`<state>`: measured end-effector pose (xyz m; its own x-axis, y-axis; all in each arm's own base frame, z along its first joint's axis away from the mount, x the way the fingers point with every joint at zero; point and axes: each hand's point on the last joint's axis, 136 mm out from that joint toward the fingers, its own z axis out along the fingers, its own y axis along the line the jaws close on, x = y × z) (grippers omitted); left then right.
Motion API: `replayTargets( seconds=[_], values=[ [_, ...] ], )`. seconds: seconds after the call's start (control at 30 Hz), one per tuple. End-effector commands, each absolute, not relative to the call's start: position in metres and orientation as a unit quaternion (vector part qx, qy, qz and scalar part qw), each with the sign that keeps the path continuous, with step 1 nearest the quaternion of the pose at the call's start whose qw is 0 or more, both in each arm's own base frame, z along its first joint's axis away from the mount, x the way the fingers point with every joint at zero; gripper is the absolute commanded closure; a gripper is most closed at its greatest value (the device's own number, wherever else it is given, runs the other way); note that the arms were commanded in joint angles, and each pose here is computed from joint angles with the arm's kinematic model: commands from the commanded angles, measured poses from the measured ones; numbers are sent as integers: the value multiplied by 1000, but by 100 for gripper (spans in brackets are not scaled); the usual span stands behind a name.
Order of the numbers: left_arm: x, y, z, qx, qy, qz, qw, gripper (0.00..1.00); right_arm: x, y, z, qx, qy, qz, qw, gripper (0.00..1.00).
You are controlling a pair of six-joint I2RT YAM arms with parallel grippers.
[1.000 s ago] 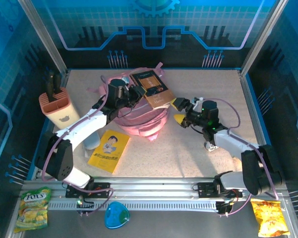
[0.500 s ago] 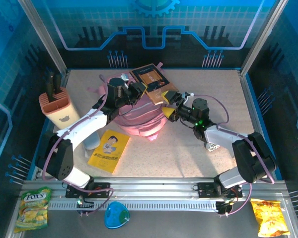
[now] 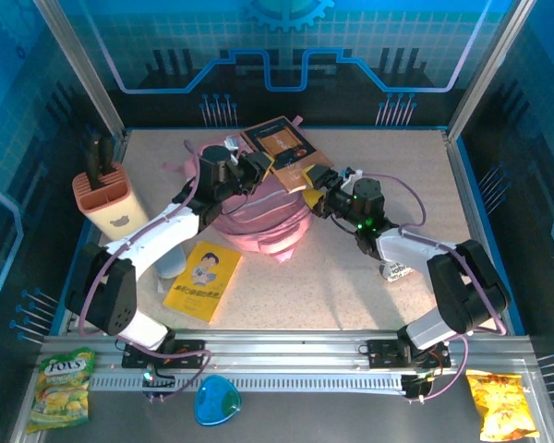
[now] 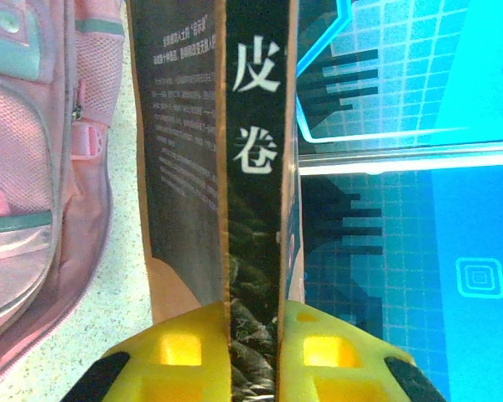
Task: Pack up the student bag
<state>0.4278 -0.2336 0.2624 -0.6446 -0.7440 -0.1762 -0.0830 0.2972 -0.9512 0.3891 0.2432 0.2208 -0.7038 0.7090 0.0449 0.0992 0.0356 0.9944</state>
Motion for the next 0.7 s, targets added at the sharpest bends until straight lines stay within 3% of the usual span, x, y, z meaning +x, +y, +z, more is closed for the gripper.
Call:
replayTargets(
  seconds=[0.0,0.17,0.27,0.37,0.43,0.67],
  values=[
    [424,-235,288,-258,716,-555,335,100,397,245,239,292,661,637,268,35],
    [420,-233,275,-263,731,-539,326,100,398,244,243,283,656,641,280,57],
    [417,-232,263,-263,748,-520,316,90,398,245,243,273,662,638,282,71],
    [414,-229,250,-262,764,-503,306,77,397,244,244,265,669,632,288,87],
    [413,-224,239,-260,779,-484,303,60,396,240,244,257,677,622,297,96],
    [404,-208,203,-168,856,-377,312,28,384,206,248,230,706,568,356,100]
  ],
)
